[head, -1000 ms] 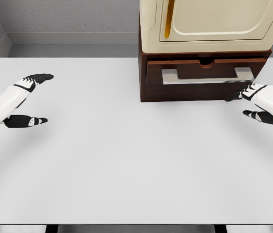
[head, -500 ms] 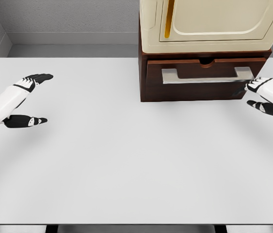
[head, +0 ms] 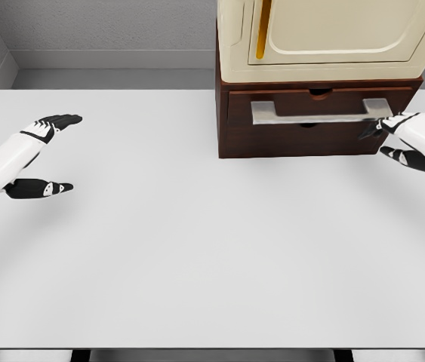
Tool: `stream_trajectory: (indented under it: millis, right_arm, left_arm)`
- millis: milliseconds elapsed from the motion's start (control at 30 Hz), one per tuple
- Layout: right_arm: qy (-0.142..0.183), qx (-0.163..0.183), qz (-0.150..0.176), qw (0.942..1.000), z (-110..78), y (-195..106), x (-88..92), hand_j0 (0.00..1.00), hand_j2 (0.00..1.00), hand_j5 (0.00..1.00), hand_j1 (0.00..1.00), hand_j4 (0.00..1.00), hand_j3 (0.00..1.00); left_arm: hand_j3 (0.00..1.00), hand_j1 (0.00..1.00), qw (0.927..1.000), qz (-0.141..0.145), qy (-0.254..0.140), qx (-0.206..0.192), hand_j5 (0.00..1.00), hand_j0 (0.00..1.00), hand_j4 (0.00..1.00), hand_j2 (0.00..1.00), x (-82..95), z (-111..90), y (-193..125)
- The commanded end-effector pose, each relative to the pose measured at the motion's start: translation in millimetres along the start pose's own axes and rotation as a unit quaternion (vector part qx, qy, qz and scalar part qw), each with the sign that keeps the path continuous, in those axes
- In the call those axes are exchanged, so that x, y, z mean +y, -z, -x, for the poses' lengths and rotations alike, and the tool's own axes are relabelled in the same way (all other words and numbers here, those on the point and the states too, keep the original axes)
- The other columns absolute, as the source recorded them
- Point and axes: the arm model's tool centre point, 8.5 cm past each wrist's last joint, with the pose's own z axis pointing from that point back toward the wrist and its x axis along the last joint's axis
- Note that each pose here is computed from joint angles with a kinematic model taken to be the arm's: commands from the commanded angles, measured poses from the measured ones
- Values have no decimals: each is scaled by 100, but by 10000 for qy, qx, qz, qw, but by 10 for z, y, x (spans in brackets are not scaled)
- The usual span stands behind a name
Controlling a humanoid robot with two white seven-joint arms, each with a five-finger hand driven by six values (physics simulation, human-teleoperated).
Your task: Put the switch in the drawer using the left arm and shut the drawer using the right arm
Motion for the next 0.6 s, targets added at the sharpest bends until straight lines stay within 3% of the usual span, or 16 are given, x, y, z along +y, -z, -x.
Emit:
stream_trajectory:
  millis: [0, 267, 567]
  right_arm:
    - [121, -129, 81, 9998, -60, 42, 29, 61, 61, 61, 61, 61, 61]
    - [75, -112, 95, 9999, -44, 29, -20, 62, 62, 62, 62, 62, 62]
    - [-67, 402, -614, 9973, 187, -581, -15, 63, 63, 63, 63, 63, 63]
  left_arm:
    - [100, 100, 10000, -25, -30, -10, 100, 100, 100, 100, 6, -2, 0]
    - [100, 100, 10000, 5, -57, 22, 100, 100, 100, 100, -26, 6, -29]
    - [100, 100, 10000, 16, -75, 30, 100, 100, 100, 100, -41, 8, -40]
